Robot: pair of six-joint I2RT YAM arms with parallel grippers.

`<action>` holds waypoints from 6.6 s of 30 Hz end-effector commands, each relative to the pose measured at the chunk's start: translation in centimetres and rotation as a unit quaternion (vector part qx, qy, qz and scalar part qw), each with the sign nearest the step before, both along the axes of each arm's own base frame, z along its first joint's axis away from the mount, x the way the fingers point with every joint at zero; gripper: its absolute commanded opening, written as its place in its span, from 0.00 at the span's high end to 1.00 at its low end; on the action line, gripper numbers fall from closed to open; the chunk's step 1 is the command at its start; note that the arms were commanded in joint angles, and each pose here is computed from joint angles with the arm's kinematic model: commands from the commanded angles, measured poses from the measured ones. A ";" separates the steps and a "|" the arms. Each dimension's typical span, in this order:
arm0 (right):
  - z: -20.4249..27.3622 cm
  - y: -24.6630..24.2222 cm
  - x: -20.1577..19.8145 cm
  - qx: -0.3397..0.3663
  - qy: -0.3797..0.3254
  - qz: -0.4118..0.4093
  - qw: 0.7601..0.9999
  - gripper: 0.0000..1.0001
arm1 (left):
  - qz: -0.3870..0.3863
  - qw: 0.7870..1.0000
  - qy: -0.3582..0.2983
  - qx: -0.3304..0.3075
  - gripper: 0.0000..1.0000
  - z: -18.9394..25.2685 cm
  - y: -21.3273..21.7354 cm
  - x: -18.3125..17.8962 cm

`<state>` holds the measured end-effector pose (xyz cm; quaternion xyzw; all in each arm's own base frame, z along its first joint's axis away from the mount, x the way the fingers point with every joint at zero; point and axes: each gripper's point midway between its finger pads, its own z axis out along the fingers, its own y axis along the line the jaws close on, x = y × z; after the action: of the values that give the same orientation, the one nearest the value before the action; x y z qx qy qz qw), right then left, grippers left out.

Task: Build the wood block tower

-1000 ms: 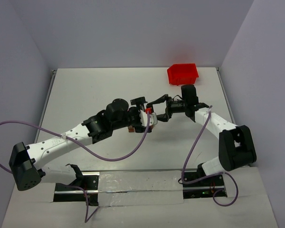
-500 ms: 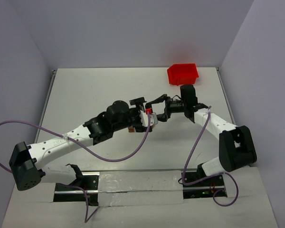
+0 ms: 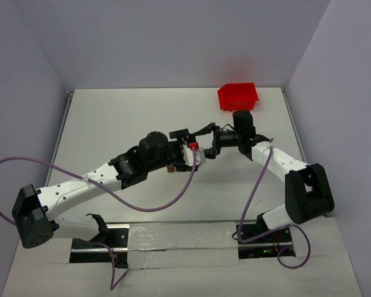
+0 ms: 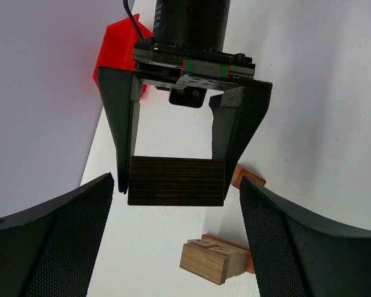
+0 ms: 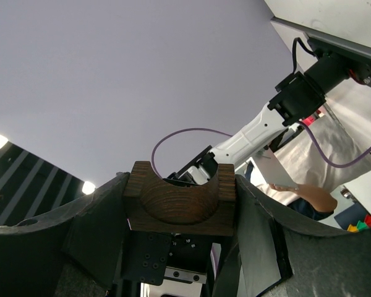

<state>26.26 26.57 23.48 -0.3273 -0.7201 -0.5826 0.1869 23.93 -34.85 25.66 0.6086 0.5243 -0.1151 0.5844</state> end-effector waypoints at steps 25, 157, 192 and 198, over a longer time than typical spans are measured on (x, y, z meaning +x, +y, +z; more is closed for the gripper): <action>2.9 0.4 -1.2 0.037 -0.032 0.019 0.999 1.00 | 0.001 1.000 -0.019 0.004 0.35 -0.4 0.1 0.0; 1.6 -8.4 7.4 -0.268 -0.513 0.131 0.805 0.00 | -0.080 0.936 0.334 0.077 0.83 -9.5 8.4 6.3; 1.4 -7.9 7.3 -0.266 -0.513 0.137 0.805 0.00 | -0.088 0.929 0.351 0.079 0.76 -10.2 7.9 6.8; 1.3 -7.8 7.2 -0.264 -0.513 0.139 0.805 0.00 | -0.088 0.929 0.352 0.079 0.75 -10.1 7.9 6.8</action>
<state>33.27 18.33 24.00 0.0665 -0.8830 -0.4163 -0.2065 30.16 -26.12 13.57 0.6078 0.6736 -0.3179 0.2753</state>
